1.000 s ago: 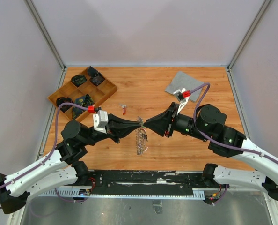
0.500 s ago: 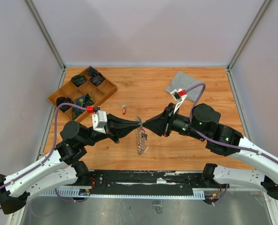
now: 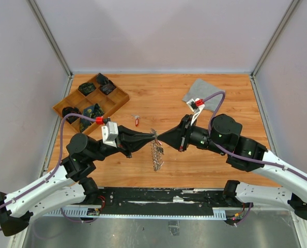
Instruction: Put the keys on the keyring
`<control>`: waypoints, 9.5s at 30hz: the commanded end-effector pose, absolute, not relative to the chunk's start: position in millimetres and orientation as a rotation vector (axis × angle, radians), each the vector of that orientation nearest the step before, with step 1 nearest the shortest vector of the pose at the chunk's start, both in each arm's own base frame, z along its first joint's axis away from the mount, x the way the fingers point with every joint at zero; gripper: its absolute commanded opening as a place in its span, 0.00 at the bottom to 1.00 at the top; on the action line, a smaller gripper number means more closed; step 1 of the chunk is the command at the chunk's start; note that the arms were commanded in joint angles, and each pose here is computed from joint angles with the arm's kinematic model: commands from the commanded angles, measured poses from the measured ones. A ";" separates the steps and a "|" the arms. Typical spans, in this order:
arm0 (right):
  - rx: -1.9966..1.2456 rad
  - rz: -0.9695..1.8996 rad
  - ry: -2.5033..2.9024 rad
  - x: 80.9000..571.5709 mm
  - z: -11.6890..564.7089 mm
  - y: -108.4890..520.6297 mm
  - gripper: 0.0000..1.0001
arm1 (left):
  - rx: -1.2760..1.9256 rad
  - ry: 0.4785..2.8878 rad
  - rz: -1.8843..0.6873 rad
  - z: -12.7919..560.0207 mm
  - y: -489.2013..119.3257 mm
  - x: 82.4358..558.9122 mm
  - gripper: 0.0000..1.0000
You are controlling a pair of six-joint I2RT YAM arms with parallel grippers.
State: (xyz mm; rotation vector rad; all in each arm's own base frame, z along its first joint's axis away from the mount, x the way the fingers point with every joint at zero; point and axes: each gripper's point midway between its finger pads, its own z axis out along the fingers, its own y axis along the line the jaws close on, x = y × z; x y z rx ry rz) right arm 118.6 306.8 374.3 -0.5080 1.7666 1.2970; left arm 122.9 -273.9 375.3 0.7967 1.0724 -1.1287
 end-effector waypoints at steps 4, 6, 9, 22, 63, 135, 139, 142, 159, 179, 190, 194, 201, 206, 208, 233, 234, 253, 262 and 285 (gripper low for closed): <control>-0.464 1.265 1.755 123.1 380.5 295.9 0.01 | 0.749 0.980 -1.110 400.6 -264.4 120.9 0.01; -0.471 1.259 1.768 123.0 376.8 296.8 0.01 | 0.748 0.979 -1.112 400.8 -264.7 120.8 0.00; -0.489 1.241 1.800 123.5 368.6 299.4 0.01 | 0.750 0.973 -1.114 402.1 -264.8 120.2 0.01; -0.571 1.235 1.850 120.6 350.4 312.6 0.07 | 0.755 0.966 -1.123 403.9 -266.3 119.1 0.01; -1.191 1.094 1.111 79.6 406.4 302.0 0.27 | 0.830 0.809 -1.303 424.5 -271.8 83.4 0.00; -1.211 1.051 1.133 84.5 398.5 301.9 0.16 | 0.916 0.789 -1.361 420.7 -281.8 72.9 0.01; -1.214 1.051 1.138 85.1 397.0 303.5 0.15 | 0.914 0.784 -1.358 422.4 -280.5 72.3 0.00; -1.216 1.050 1.141 85.4 395.9 304.0 0.14 | 0.911 0.786 -1.355 422.1 -280.0 72.7 0.01; -1.304 0.938 1.217 90.1 396.4 289.9 0.01 | 0.936 0.752 -1.384 427.0 -276.9 63.0 0.24; -1.719 0.514 1.664 111.7 359.5 245.6 0.01 | 0.983 1.092 -1.198 387.9 -301.8 112.1 0.36; -1.755 0.548 1.657 108.2 357.2 256.1 0.01 | 1.043 1.155 -1.176 364.9 -310.8 117.6 0.39; -1.759 0.565 1.648 108.3 355.6 262.5 0.01 | 1.050 1.138 -1.197 366.5 -313.5 115.3 0.40; -1.765 0.595 1.633 107.5 354.1 271.8 0.01 | 1.053 1.136 -1.205 365.4 -315.9 115.5 0.40; -1.771 0.608 1.629 106.6 352.5 275.4 0.01 | 1.054 1.132 -1.210 365.1 -316.7 115.4 0.40; -1.772 0.611 1.630 106.7 351.4 276.3 0.00 | 1.054 1.126 -1.216 366.2 -317.4 114.7 0.39; -1.398 0.643 1.556 117.6 383.1 264.0 0.24 | 1.008 1.033 -1.260 375.7 -307.5 103.0 0.00; -1.351 0.665 1.530 115.2 390.1 259.1 0.24 | 1.003 1.018 -1.263 377.9 -305.8 101.4 0.00; -1.288 0.913 1.597 88.7 348.7 273.6 0.30 | 0.931 0.973 -1.279 389.4 -301.0 102.0 0.01; -1.242 0.966 1.560 86.3 359.6 285.2 0.46 | 0.911 0.987 -1.267 388.6 -302.1 107.3 0.01; -1.245 0.920 1.461 83.8 354.1 264.6 0.45 | 0.961 0.822 -1.361 405.6 -294.8 78.3 0.01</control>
